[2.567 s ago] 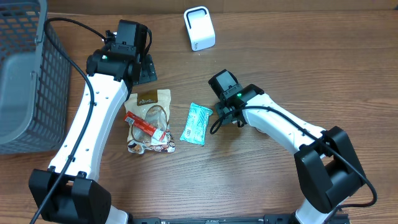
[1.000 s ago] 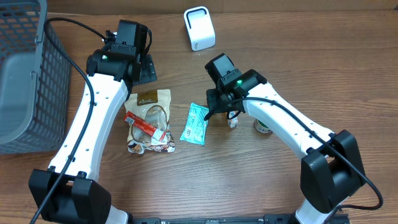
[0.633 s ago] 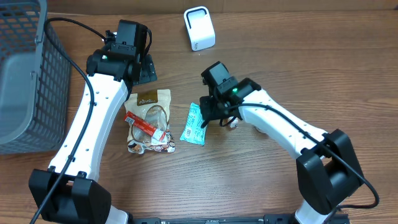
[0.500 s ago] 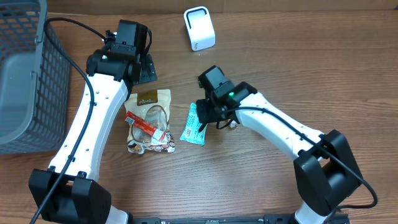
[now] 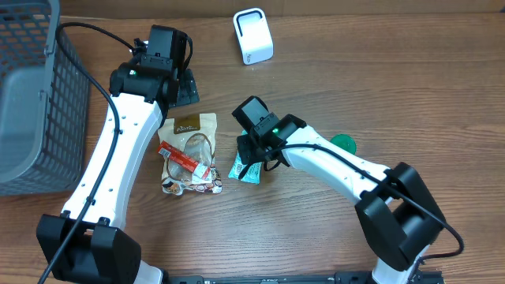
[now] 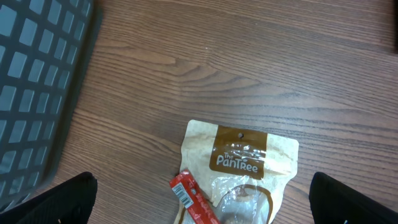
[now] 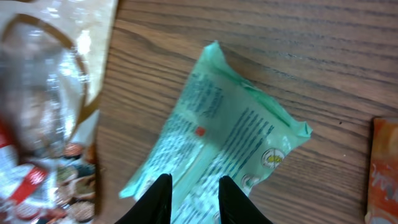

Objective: Scan the item barcode
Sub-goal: 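Reach the right gripper to the PanTree bag and grasp the red sticks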

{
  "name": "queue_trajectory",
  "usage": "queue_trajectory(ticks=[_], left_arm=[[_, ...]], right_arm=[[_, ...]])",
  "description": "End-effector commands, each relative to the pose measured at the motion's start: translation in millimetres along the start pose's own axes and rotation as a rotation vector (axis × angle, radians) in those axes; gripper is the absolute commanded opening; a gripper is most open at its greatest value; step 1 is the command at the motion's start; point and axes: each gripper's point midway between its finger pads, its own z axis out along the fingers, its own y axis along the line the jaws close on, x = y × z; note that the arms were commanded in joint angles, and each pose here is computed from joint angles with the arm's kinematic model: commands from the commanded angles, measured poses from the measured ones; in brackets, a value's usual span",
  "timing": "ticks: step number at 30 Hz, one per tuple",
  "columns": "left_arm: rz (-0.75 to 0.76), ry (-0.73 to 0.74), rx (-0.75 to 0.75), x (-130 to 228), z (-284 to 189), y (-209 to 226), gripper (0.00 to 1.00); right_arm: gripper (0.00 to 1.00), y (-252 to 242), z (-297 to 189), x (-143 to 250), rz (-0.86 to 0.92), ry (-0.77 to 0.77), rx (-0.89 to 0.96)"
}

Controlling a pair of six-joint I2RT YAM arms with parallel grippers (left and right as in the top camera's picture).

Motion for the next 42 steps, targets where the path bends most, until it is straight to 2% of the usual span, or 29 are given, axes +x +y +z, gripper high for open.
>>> queue_trajectory(ticks=[1,8,17,23,27,42], left_arm=[[0.008,-0.020,0.014,-6,-8,1,1.00],[0.008,-0.020,0.014,-6,-8,1,1.00],[0.008,-0.020,0.014,-6,-8,1,1.00],[0.008,-0.020,0.014,-6,-8,1,1.00],[0.008,-0.020,0.014,-6,-8,1,1.00],[0.008,-0.020,0.014,-6,-8,1,1.00]], right_arm=[[0.26,-8,19,7,0.006,0.025,0.046],[0.28,-19,35,10,0.001,0.040,0.102],[0.31,12,-3,-36,-0.029,-0.064,0.001],[0.30,62,-9,-18,-0.059,0.029,-0.242],[0.30,86,-11,-6,-0.174,0.049,-0.321],[0.33,128,23,9,-0.327,0.017,-0.372]])
